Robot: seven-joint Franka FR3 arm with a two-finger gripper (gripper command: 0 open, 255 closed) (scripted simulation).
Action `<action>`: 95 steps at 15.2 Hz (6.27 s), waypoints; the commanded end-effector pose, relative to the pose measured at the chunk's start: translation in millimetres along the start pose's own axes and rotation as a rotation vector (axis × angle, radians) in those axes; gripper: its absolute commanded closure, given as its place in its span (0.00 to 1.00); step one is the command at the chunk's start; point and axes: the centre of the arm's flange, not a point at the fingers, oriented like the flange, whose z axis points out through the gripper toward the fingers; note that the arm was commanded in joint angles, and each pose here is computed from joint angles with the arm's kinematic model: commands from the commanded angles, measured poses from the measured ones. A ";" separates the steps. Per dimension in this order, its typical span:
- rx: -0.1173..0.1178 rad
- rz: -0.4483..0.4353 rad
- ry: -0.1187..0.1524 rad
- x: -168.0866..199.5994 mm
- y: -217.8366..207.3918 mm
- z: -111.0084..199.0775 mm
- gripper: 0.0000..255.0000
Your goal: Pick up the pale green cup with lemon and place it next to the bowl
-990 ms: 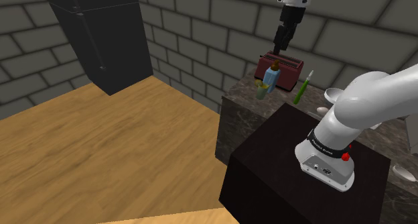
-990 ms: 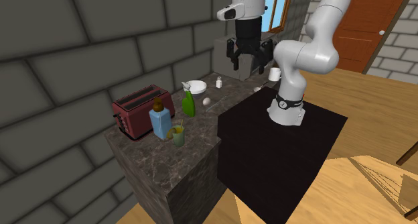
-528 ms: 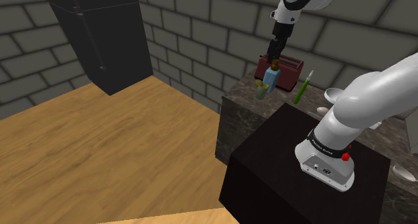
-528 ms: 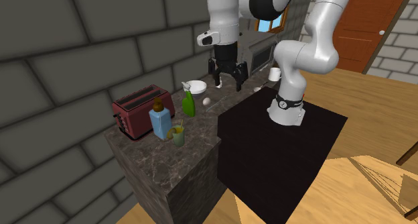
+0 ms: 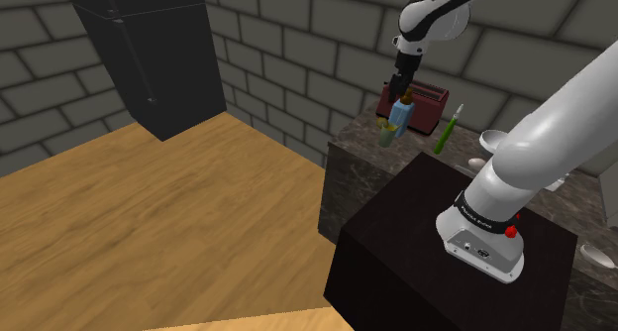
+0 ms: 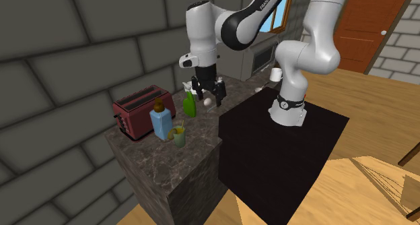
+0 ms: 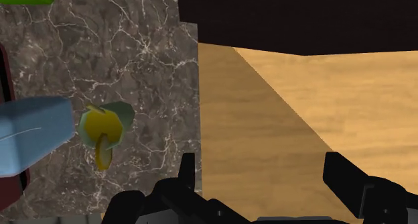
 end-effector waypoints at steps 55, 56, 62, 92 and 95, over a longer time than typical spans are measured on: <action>-0.041 -0.015 0.015 97.7 194.2 176.9 1.00; -0.041 -0.015 0.015 97.5 193.8 171.6 1.00; -0.041 -0.015 0.015 96.2 190.8 140.1 1.00; -0.041 -0.015 0.015 51.8 187.3 2.3 1.00; -0.041 -0.015 0.015 13.3 196.7 3.0 1.00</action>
